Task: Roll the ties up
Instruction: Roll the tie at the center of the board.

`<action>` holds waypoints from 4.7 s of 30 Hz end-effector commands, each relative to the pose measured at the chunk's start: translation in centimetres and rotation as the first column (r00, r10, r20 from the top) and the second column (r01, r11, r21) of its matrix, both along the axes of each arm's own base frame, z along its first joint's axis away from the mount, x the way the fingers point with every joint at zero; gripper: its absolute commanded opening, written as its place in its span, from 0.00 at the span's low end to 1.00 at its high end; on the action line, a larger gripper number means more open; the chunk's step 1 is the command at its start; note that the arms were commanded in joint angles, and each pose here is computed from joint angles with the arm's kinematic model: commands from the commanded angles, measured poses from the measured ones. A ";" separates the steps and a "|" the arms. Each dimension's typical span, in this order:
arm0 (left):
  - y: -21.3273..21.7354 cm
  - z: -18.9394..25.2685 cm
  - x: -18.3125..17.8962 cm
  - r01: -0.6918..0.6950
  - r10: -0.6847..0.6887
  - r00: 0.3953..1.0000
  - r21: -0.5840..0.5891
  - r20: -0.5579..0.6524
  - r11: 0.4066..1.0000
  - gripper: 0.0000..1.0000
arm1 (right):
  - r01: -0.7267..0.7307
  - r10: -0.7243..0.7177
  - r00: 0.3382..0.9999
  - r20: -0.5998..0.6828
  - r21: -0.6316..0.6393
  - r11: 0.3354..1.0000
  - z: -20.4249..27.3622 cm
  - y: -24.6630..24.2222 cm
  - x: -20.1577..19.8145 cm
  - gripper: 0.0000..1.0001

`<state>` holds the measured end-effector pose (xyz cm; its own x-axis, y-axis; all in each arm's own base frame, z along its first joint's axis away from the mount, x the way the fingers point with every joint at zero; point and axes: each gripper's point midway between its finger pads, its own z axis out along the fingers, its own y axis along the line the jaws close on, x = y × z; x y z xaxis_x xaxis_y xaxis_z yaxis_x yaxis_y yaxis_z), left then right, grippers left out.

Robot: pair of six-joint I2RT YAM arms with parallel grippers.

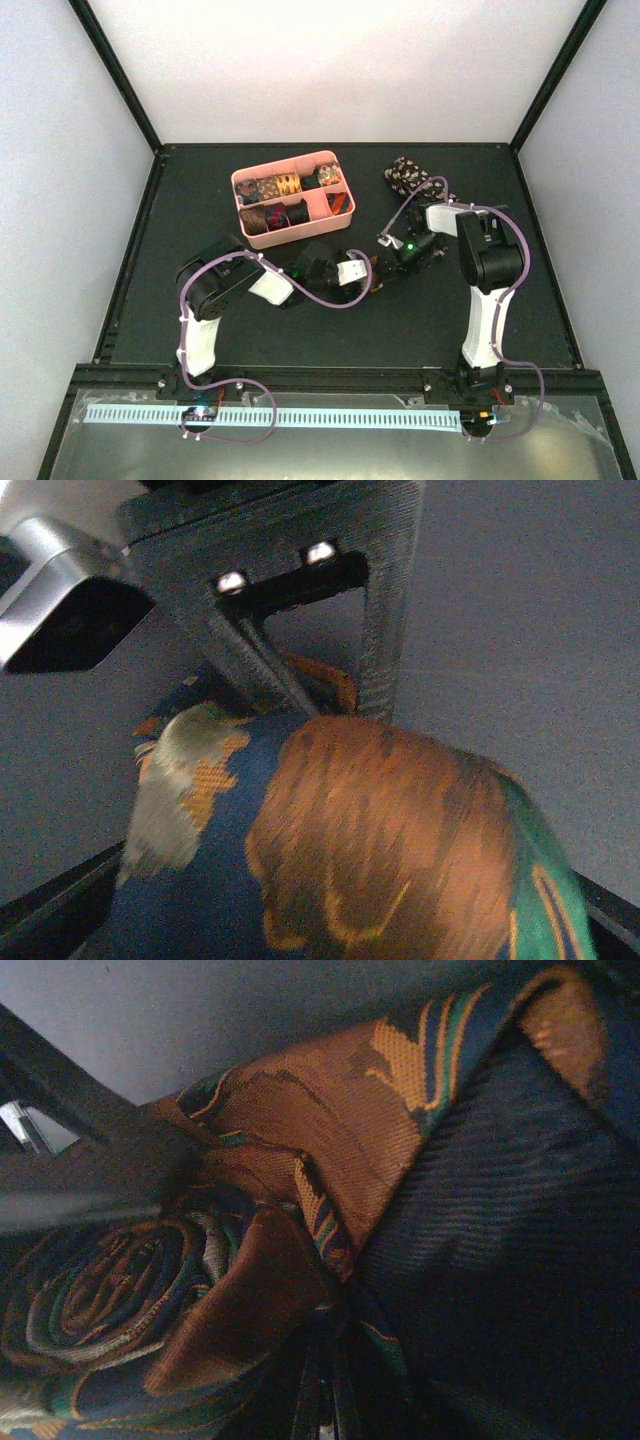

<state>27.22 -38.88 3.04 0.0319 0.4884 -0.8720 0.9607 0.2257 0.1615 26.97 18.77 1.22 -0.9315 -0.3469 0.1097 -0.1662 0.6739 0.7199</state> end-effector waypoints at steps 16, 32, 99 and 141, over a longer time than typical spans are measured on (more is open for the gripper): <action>1.0 -3.2 -1.2 0.017 0.009 0.977 0.116 -0.215 0.993 0.26 | -0.044 0.043 0.997 0.060 0.020 0.999 1.1 -0.5 0.0 0.12; 2.7 -3.4 -3.6 0.084 -0.061 0.928 0.048 -0.368 0.995 0.23 | 0.039 -0.041 0.997 0.065 0.027 0.999 -0.6 0.4 1.5 0.26; 2.8 -1.5 -0.8 -0.025 0.055 0.951 0.103 -0.303 0.994 0.57 | -0.046 0.048 0.994 0.094 -0.022 0.999 -0.6 0.8 -0.4 0.02; 3.3 -7.9 -1.5 0.009 0.097 0.953 0.348 -0.286 0.937 0.19 | 0.124 -0.124 0.987 0.101 0.007 0.992 0.9 -3.4 2.6 0.74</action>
